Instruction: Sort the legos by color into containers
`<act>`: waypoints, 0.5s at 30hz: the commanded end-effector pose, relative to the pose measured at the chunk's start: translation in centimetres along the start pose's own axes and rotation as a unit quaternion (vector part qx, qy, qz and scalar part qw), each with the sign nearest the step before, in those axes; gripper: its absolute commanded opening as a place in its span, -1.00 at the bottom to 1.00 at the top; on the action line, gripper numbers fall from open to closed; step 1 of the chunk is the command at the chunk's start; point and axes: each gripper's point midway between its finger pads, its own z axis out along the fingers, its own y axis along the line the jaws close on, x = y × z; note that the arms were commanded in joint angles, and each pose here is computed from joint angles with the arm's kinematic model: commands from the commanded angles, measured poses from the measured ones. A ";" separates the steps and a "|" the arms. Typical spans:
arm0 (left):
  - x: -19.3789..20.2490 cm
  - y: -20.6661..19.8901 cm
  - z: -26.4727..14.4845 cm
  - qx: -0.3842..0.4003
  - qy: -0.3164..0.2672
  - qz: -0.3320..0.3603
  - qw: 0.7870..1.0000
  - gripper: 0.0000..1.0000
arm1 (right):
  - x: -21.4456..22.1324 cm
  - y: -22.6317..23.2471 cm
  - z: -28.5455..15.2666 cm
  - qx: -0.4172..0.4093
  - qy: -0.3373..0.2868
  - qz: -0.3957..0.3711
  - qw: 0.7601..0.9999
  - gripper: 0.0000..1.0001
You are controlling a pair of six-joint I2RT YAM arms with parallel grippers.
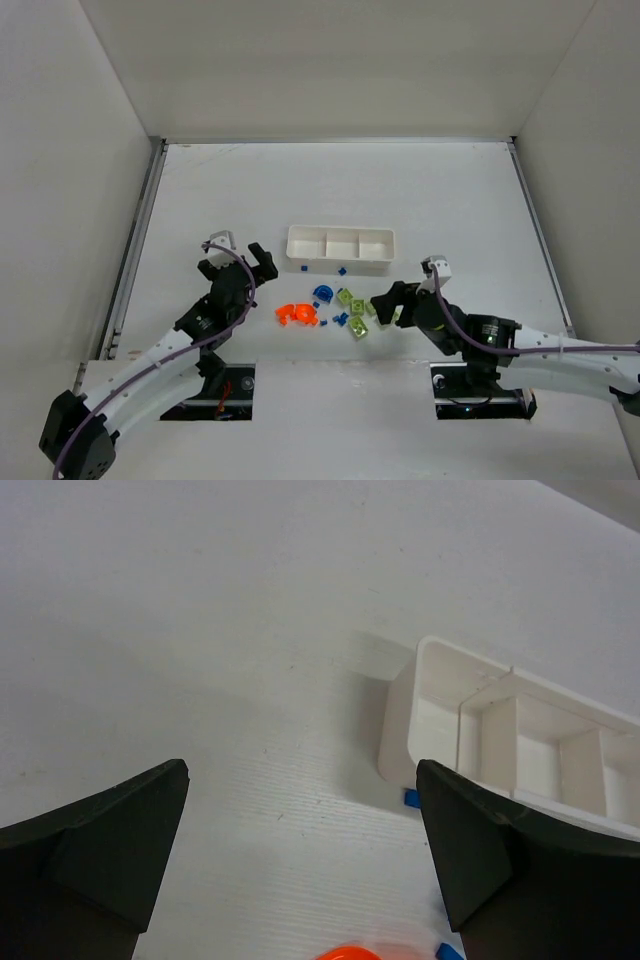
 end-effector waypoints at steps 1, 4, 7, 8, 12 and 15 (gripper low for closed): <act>-2.1 -1.3 0.5 0.004 -0.026 -0.032 0.999 1.00 | -0.9 0.0 -0.4 -0.003 -0.013 0.007 1.000 0.53; -2.0 -3.0 0.6 0.037 -0.020 -0.030 0.999 1.00 | -0.7 0.2 -0.5 -0.009 -0.009 0.002 1.000 0.14; -2.5 -4.7 -0.1 0.068 -0.025 -0.039 0.997 1.00 | 0.1 0.8 -0.2 -0.013 0.012 -0.019 1.000 -0.38; -2.6 -5.0 -0.5 0.073 -0.028 -0.043 0.996 1.00 | 0.3 1.1 0.0 -0.013 0.019 -0.026 0.999 -0.47; -3.0 -6.0 -2.4 0.094 -0.030 -0.065 0.993 1.00 | 1.3 2.6 0.4 -0.019 0.054 -0.069 0.996 -0.53; -3.4 -6.2 -3.5 0.105 -0.028 -0.045 0.993 0.68 | 2.9 3.6 0.5 -0.020 0.086 -0.113 0.990 -0.23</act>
